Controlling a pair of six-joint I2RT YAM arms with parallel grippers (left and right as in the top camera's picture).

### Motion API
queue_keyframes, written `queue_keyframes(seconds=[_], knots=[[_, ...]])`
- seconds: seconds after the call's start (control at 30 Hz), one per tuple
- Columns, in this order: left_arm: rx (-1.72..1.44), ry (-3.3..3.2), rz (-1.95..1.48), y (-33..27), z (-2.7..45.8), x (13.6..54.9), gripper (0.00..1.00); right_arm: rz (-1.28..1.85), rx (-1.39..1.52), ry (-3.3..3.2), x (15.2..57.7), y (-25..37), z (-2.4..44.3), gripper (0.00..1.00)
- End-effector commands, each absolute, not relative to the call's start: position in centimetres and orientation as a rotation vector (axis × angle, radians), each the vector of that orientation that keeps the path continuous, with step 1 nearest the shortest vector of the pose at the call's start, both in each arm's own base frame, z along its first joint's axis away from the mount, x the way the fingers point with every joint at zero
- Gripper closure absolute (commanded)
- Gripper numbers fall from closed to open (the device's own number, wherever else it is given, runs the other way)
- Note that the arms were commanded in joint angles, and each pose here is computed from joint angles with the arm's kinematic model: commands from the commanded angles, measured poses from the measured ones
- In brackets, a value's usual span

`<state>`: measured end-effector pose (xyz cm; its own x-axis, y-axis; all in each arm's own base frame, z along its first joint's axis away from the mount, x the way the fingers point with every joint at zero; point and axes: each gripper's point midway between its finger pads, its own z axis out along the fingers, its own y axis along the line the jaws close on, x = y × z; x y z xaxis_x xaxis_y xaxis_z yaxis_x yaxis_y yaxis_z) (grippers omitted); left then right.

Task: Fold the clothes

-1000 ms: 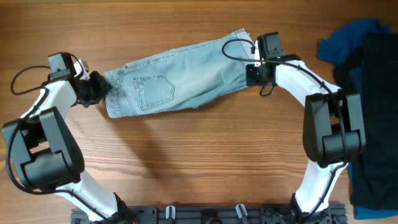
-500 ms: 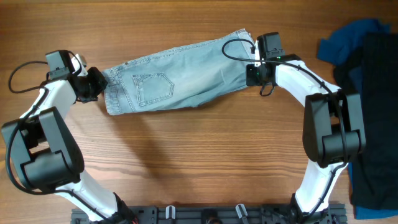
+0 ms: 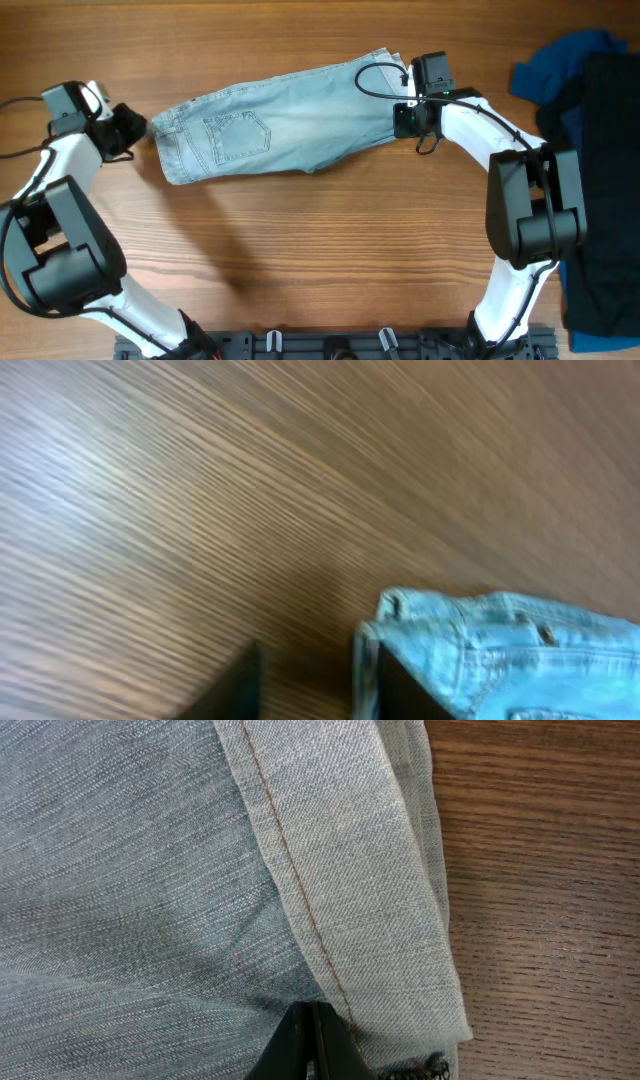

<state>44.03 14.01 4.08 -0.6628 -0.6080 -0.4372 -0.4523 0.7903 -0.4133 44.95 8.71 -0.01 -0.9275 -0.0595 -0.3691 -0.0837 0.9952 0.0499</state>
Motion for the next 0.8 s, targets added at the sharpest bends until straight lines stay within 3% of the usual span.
queue_keyframes(seconds=[0.0,0.17,0.3,0.5,0.57,0.77], knots=[[-0.753,2.356,-0.322,15.5,7.1,45.2,0.47,0.035,-0.064,2.845,43.6,7.6,-3.2,0.96],[-0.72,2.276,-0.438,12.5,13.0,46.1,0.44,0.049,-0.066,2.798,44.9,7.9,-1.5,0.95],[-0.727,2.453,-0.527,6.7,11.1,43.9,0.47,0.296,-0.159,2.655,46.4,11.2,6.9,0.96],[-0.677,2.692,-0.561,0.7,8.6,40.5,0.46,0.875,-0.486,2.506,40.3,17.7,16.4,0.96],[-0.672,2.765,-0.569,-0.6,7.6,39.4,0.47,0.952,-0.574,2.503,38.7,18.5,16.3,0.96],[-0.731,2.898,-0.571,-1.3,5.9,36.7,0.48,0.907,-0.615,2.619,37.8,18.4,10.1,0.96]])
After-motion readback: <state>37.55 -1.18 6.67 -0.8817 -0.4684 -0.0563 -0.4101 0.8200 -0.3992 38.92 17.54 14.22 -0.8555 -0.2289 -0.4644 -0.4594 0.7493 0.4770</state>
